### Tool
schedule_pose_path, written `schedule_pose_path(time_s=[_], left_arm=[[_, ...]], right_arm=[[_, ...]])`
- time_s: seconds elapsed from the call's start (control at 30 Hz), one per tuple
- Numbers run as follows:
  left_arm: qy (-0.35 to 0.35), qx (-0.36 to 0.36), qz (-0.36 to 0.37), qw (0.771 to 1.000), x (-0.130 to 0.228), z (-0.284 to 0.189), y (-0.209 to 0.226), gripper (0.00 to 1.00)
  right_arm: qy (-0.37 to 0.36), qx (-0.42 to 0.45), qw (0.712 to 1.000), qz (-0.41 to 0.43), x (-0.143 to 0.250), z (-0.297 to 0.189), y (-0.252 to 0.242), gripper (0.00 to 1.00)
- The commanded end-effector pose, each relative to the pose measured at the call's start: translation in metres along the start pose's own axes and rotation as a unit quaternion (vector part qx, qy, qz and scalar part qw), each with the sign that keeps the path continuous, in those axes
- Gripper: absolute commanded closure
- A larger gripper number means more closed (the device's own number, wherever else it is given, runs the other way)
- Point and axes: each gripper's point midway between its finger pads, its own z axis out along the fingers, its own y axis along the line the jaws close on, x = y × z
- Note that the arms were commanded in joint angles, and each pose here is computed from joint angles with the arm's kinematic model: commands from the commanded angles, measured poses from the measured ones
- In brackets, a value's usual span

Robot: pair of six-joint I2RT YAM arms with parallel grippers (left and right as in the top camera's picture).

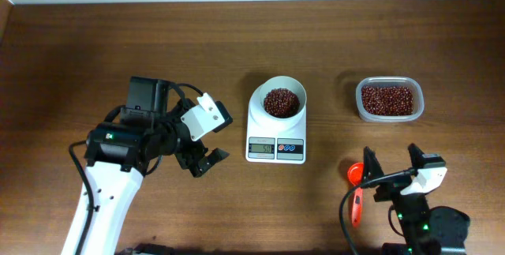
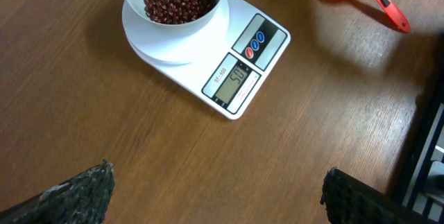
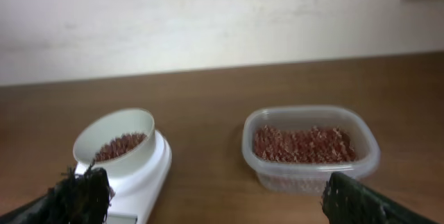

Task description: Scoop and weigh 50g on scale

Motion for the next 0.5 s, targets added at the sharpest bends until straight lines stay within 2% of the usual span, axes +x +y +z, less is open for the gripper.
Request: schedule_pose_path(time_s=[0.0, 0.3, 0.47], left_arm=[[-0.009, -0.008, 0.007, 1.000, -0.005, -0.006, 0.002, 0.01], [-0.009, -0.008, 0.007, 1.000, -0.005, -0.006, 0.002, 0.01], [-0.009, -0.008, 0.007, 1.000, -0.005, -0.006, 0.002, 0.01]], right_arm=[[-0.007, -0.016, 1.000, 0.001, 0.015, 0.011, 0.001, 0.01], [-0.077, -0.023, 0.997, -0.014, 0.001, 0.018, 0.001, 0.01], [-0.085, -0.020, 0.996, -0.016, -0.002, 0.018, -0.001, 0.01]])
